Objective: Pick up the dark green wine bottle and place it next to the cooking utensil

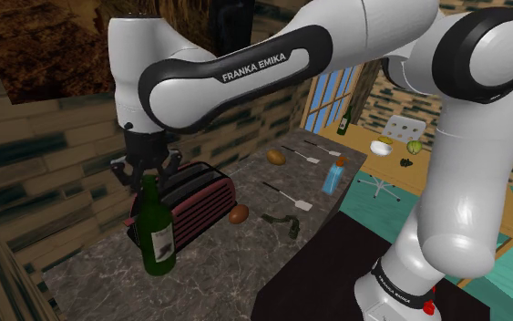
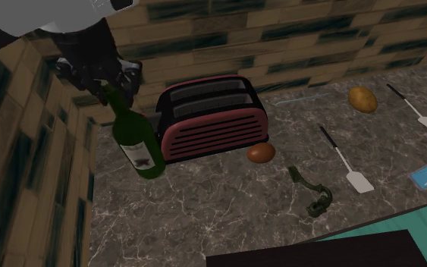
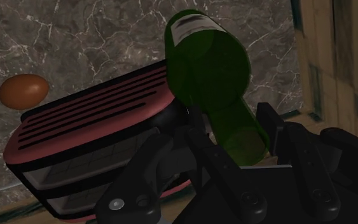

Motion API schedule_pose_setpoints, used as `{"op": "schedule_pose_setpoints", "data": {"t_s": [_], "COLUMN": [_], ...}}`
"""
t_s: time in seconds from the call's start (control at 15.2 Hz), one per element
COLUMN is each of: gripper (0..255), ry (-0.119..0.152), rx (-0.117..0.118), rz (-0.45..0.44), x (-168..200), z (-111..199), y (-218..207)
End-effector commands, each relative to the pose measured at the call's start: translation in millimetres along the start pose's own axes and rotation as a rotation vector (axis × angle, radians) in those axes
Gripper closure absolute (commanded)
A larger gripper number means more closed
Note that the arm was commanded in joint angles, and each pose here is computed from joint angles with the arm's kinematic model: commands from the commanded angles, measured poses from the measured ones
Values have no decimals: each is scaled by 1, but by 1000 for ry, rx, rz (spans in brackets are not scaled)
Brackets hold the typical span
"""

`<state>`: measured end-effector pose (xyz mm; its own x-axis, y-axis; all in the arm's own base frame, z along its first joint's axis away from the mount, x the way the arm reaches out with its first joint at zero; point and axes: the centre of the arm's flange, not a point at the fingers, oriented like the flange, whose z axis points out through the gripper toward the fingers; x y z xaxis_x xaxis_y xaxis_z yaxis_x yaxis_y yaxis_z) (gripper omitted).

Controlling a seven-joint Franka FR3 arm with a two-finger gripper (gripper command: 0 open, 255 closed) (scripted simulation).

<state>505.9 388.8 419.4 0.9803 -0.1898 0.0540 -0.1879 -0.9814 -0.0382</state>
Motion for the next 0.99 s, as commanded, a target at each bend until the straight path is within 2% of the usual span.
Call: {"op": "schedule_pose_setpoints", "data": {"t_s": [0.0,0.92], "gripper": [255,255], "ry": [0,0], "rx": [0,0], "rz": [0,0], "x": [1,5], "z": [-10,-84], "y": [-1,-4]}}
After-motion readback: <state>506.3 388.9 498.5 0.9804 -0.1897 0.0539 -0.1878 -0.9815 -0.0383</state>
